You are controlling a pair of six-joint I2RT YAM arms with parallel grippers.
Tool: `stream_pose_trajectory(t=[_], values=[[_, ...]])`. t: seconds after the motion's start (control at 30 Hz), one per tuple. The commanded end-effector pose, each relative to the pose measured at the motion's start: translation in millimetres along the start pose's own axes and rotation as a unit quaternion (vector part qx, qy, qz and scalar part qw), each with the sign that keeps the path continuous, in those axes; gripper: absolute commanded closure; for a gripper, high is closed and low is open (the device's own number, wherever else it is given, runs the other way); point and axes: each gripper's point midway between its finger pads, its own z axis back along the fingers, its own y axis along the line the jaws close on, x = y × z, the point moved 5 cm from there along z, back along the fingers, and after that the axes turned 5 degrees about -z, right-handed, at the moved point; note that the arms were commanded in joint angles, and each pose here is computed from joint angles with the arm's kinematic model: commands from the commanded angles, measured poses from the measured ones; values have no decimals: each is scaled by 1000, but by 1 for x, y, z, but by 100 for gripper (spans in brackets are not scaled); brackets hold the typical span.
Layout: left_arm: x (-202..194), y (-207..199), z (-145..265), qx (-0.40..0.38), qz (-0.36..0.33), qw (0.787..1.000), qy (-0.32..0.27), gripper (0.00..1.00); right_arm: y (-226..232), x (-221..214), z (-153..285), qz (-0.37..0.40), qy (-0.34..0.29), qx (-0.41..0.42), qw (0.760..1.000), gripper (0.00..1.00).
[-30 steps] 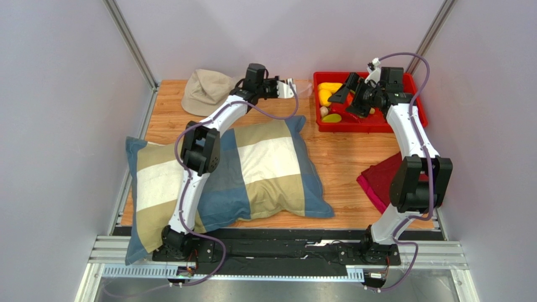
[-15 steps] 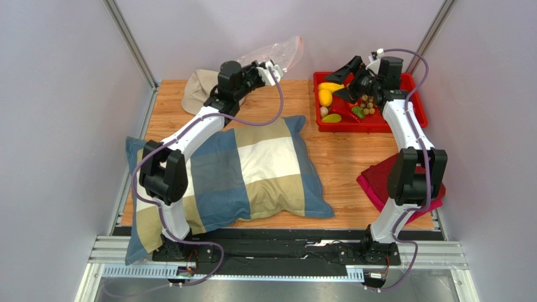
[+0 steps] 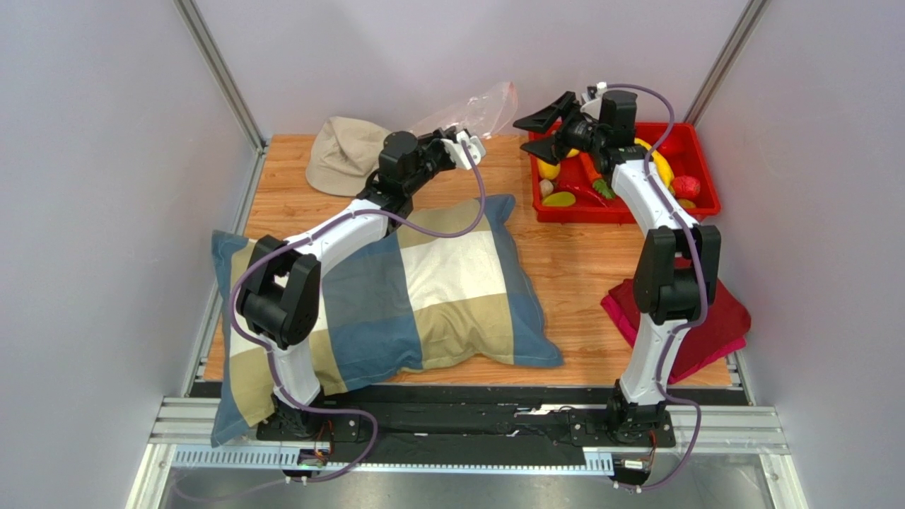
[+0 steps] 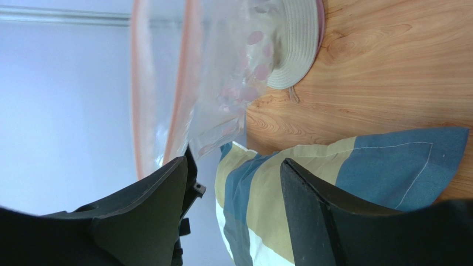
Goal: Place the food in the zip-top bag and seal the zipper
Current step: Open the zipper of the food storage bag.
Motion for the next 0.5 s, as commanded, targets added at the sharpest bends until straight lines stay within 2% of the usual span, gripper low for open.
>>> stream_pose_trajectory(t=[0.0, 0.47], values=[[24, 11, 2, 29, -19, 998, -52, 100, 14, 14, -5, -17, -11, 39, 999, 35], [16, -4, -3, 23, -43, 998, -47, 100, 19, 18, 3, -9, -31, 71, 997, 37]])
